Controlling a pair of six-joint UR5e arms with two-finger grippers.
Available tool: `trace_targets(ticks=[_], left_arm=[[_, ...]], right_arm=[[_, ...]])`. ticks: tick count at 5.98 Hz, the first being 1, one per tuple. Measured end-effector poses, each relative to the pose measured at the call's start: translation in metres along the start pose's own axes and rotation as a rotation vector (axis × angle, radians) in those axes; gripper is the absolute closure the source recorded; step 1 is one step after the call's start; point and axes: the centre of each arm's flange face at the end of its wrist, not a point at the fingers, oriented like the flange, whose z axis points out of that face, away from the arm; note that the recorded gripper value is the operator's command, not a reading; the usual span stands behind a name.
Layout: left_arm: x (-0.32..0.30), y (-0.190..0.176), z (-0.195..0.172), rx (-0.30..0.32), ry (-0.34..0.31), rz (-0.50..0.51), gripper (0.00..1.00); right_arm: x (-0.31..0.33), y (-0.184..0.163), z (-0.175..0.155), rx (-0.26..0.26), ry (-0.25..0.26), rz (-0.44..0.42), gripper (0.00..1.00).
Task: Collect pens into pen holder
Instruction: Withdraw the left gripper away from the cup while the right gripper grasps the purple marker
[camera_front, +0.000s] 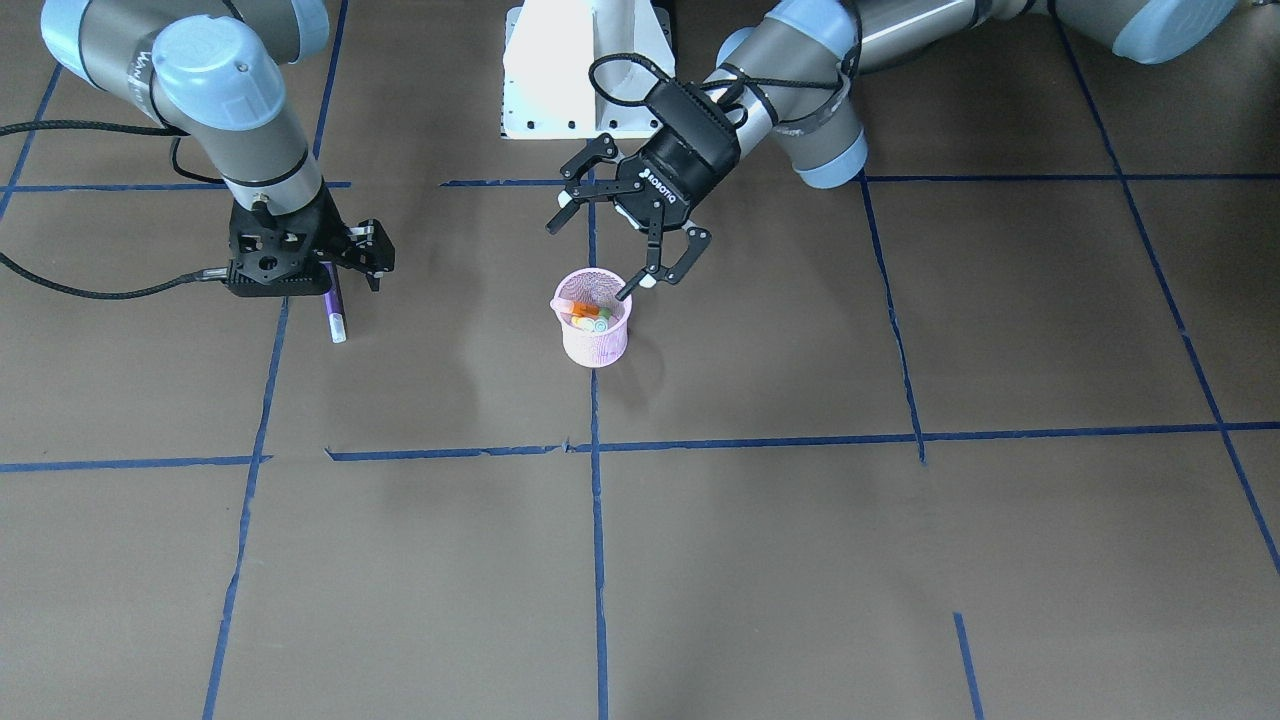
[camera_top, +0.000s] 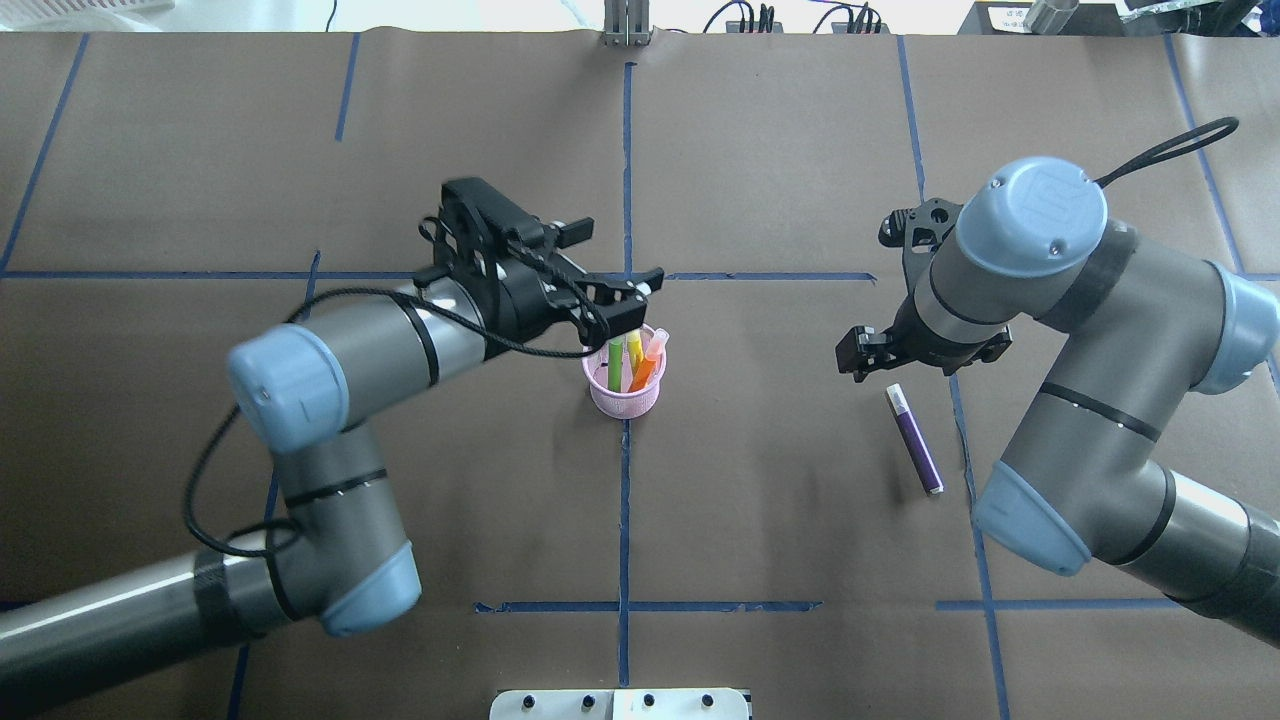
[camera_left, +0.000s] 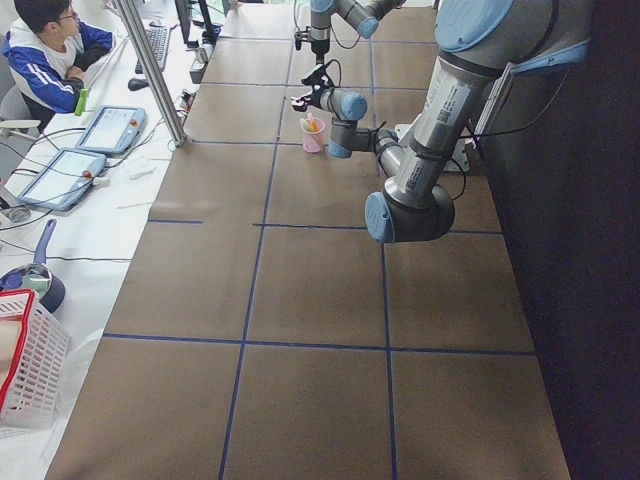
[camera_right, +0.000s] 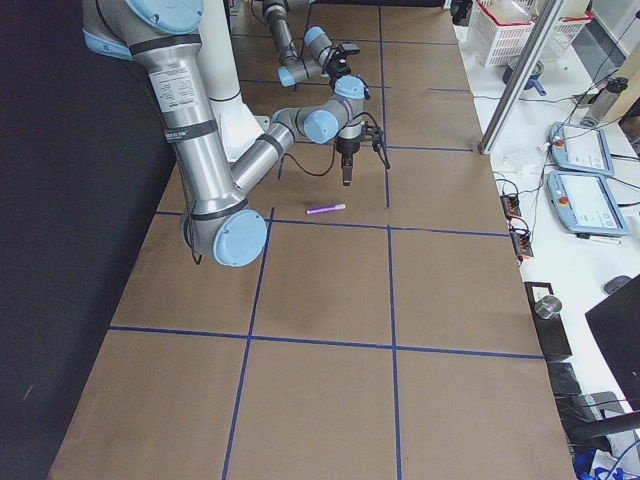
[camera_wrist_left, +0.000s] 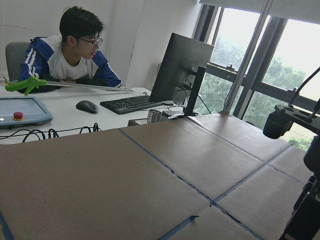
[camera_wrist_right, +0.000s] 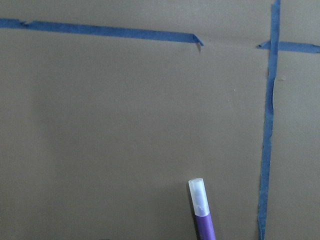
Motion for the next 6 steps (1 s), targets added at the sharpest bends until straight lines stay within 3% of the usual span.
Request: trace_targets(ticks=[2, 4, 6], left_arm=[[-0.07, -0.028, -0.03, -0.13, -0.031, 0.013, 0.0], [-0.139, -0.035, -0.057, -0.263, -0.075, -0.006, 0.0], [-0.167, -0.036, -0.069, -0.326, -0.093, -0.021, 0.0]], right_arm=[[0.028, 0.017, 0.031, -0.016, 0.022, -0.128, 0.0], [0.054, 0.024, 0.068, 0.03, -0.048, -0.186, 0.0], [0.027, 0.014, 0.089, 0.054, -0.069, -0.218, 0.0]])
